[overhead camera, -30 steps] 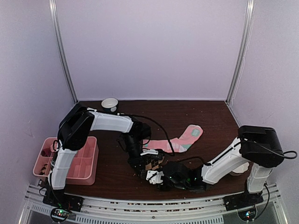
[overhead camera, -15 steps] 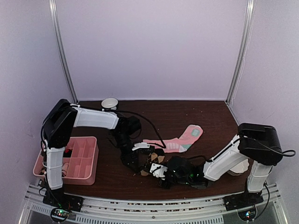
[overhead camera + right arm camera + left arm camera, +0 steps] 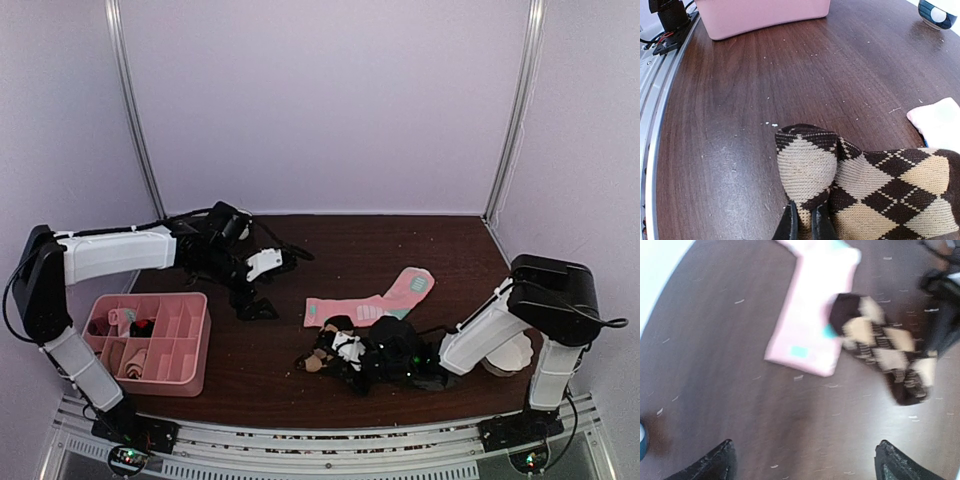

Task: Roll the socks
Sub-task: Roll the sock.

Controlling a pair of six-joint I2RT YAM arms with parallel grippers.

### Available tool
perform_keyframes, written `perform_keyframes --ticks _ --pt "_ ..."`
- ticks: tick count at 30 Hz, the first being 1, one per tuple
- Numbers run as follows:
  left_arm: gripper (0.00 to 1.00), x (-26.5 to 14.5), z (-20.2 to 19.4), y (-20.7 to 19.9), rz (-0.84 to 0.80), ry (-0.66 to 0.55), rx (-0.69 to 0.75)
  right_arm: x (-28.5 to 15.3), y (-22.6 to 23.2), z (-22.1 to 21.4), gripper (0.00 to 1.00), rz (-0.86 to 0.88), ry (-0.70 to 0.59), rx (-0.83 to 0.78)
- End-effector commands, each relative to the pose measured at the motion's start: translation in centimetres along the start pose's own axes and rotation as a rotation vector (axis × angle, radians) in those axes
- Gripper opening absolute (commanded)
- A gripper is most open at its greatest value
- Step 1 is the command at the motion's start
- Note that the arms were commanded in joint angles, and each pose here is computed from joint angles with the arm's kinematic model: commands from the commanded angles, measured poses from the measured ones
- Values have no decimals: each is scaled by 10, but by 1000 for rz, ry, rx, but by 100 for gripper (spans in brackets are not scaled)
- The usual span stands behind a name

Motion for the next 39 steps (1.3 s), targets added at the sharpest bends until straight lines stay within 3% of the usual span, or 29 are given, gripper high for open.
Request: perform_keyframes --ticks 1,3,4,6,11,17,22,27,34,39 --pt "98 -29 0 13 338 -66 47 -4 -15 -60 0 -36 280 110" --pt "98 -20 -11 22 404 6 -17 -4 -16 -61 0 -32 283 124" --pt "98 -13 -12 26 344 45 -32 -4 -17 -62 0 -28 283 135" --pt "98 -4 -7 27 104 -10 -1 -5 -19 -63 0 -27 286 157" --pt "93 17 17 -21 -76 -113 244 -6 -28 -68 0 -9 284 240" --pt "75 51 28 -71 -279 -122 411 -8 -37 -77 0 5 311 311" --pt "71 72 36 -89 -294 -108 465 -10 -41 -81 0 9 323 339" --pt "56 88 36 -87 -298 -84 452 -10 -41 -81 0 26 320 350" --pt "57 98 42 -89 -278 -88 459 -6 -41 -80 0 46 327 360" --pt "60 92 50 -83 -180 -92 459 -6 -41 -82 0 53 336 365"
Point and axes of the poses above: each gripper's point midway between its finger pads, its own x axis out along the fingers, its own y axis along the line the jaws close on, z = x × y, the point moved 10 cm from there along -x, back along the fingers, and after that the axes turned 15 degrees about x, right-handed, at the moved point
